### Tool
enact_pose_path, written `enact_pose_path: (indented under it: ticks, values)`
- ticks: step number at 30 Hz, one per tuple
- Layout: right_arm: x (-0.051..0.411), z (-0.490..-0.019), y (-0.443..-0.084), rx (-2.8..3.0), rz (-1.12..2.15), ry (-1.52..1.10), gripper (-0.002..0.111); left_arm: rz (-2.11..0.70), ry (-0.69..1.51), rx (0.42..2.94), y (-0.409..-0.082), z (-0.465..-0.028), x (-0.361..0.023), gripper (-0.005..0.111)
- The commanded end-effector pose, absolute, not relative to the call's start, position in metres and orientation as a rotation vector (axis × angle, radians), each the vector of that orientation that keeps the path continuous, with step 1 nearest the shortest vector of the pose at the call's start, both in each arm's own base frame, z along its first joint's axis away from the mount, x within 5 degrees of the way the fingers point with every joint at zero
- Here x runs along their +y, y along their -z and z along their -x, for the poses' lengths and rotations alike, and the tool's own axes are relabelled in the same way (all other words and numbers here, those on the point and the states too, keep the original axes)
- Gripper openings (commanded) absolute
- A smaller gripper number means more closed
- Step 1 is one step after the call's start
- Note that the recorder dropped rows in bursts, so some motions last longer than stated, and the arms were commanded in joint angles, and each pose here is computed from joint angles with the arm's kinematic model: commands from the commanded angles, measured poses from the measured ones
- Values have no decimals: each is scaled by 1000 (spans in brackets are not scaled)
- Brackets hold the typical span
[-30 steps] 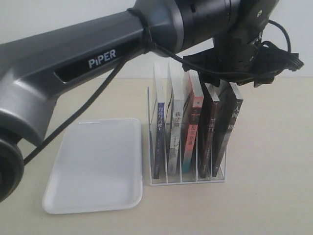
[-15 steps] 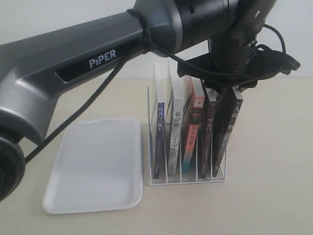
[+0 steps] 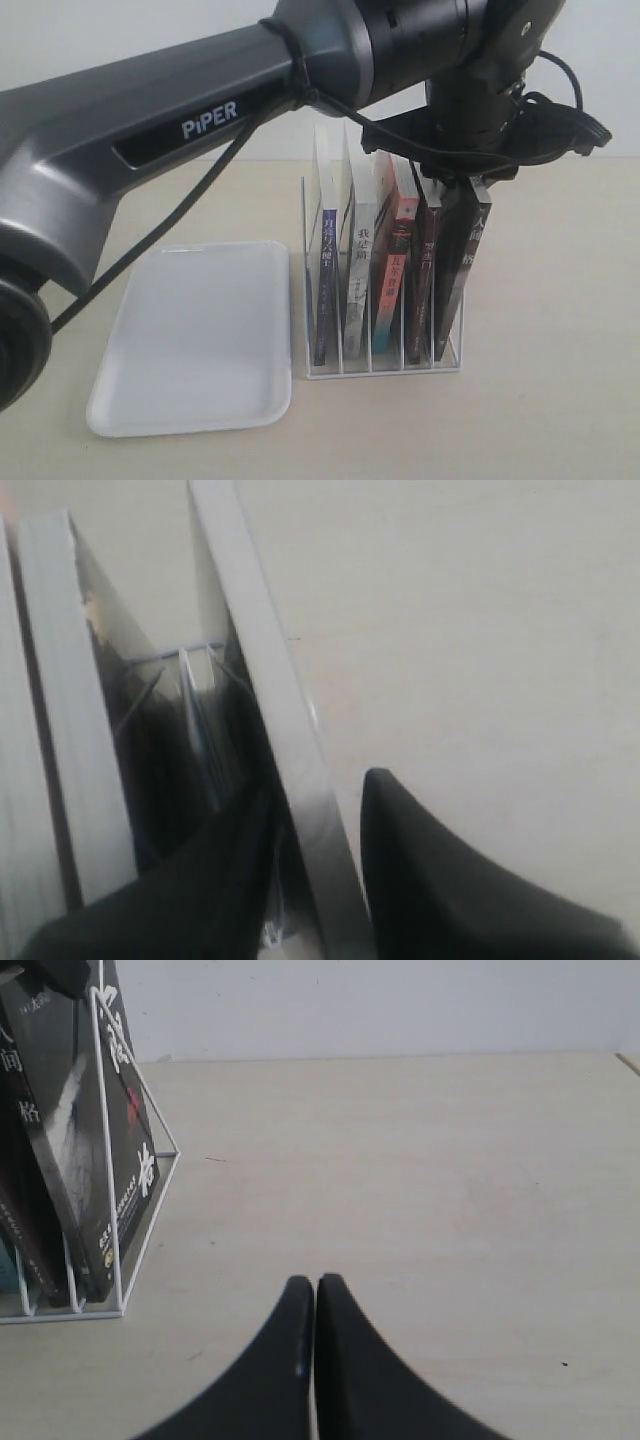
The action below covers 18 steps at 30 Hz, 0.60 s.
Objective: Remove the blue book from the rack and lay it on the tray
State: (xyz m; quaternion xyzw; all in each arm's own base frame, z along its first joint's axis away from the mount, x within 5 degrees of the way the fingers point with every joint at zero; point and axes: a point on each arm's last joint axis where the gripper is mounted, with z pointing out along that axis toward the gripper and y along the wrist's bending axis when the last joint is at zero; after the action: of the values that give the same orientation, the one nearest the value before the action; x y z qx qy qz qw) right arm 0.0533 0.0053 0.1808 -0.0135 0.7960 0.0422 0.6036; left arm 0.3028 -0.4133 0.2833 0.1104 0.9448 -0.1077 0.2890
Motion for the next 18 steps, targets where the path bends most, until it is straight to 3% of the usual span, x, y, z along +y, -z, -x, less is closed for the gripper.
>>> enact_pose_path:
  ticks: [1,4,18]
  values:
    - [5,-53,-182,1832,25,-92,0,-329,258,2507,-287,-304,-411,15]
    - [5,-53,-182,1832,25,-92,0,-340,227,2492,-291,-304,-407,5]
    - [5,-53,-182,1825,27,-90,0,-284,249,2422,-343,-294,-387,5]
